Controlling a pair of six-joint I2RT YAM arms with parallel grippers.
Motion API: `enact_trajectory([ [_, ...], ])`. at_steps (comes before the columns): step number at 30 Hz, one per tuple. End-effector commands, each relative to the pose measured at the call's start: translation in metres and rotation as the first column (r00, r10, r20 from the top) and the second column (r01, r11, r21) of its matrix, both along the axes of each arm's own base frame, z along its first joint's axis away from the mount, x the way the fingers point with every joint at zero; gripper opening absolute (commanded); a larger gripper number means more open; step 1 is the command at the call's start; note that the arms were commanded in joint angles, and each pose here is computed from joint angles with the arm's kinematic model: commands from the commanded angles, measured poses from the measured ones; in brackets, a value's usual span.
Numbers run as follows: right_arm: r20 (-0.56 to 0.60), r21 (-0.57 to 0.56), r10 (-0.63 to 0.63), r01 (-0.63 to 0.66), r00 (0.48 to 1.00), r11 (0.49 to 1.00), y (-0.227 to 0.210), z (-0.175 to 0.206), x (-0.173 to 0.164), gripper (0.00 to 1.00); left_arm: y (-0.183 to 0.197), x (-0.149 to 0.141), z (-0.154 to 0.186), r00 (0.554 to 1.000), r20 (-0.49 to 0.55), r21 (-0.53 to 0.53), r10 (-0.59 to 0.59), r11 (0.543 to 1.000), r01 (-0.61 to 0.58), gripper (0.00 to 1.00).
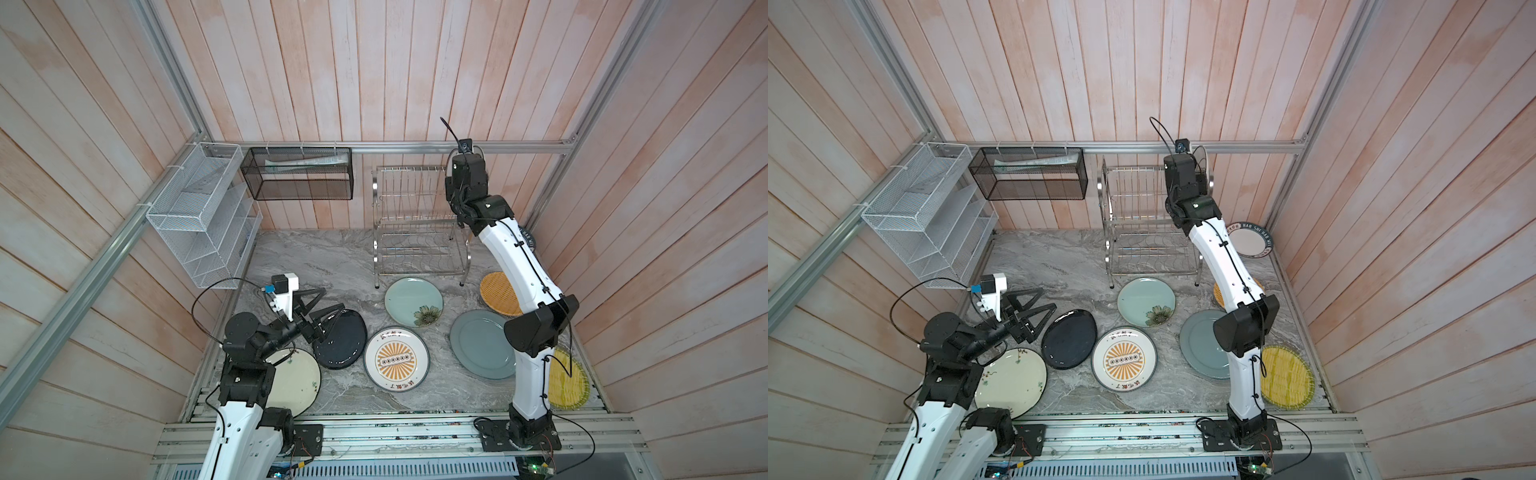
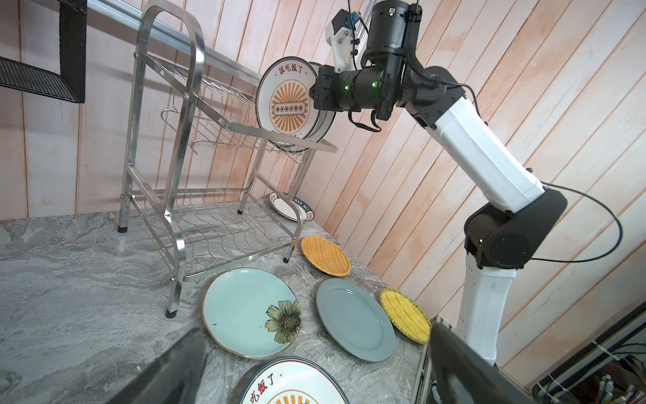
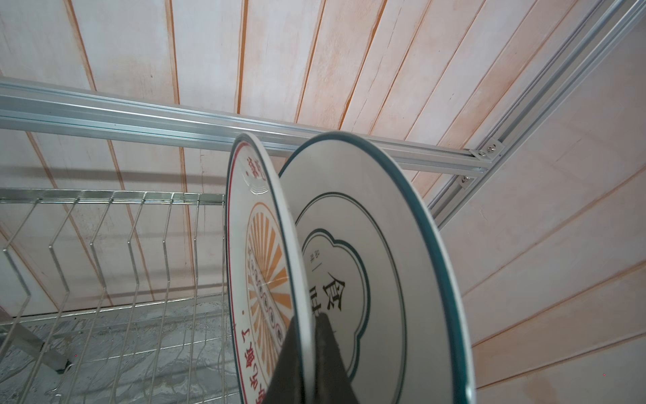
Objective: Load plates into a dish rack
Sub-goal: Place the plate on the dish rack.
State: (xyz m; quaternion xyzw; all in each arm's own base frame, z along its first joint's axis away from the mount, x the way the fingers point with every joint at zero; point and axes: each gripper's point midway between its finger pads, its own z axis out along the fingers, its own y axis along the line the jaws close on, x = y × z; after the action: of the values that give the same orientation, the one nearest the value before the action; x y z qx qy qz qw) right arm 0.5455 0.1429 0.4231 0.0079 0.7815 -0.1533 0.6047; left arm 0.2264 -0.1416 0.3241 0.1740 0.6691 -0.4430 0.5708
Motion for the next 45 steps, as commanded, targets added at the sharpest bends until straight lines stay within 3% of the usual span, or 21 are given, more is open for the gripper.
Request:
enact_trajectory([
  [1,-0.009,0.017,0.007,-0.007,1.000,1.000,0.002,0.003,-0.010,0.00,-0.001,-0.004,0.000,1.000,0.014,-0.003,-0.015,1.000,0.015,1.00],
  [22,-0.063,0.009,0.009,-0.009,0.998,1.000,0.009,-0.006,-0.024,0.00,0.000,-0.005,0.002,1.000,0.024,-0.003,-0.012,1.000,0.012,1.00],
  [32,-0.052,0.004,0.005,-0.004,0.999,1.000,0.009,0.001,-0.018,0.17,0.000,-0.005,0.002,1.000,0.023,-0.003,-0.012,1.000,0.012,1.00],
  [45,-0.039,0.017,0.012,-0.011,0.999,1.000,0.006,0.008,-0.021,0.27,0.000,-0.005,0.002,1.000,0.024,-0.002,-0.010,1.000,0.010,1.00],
])
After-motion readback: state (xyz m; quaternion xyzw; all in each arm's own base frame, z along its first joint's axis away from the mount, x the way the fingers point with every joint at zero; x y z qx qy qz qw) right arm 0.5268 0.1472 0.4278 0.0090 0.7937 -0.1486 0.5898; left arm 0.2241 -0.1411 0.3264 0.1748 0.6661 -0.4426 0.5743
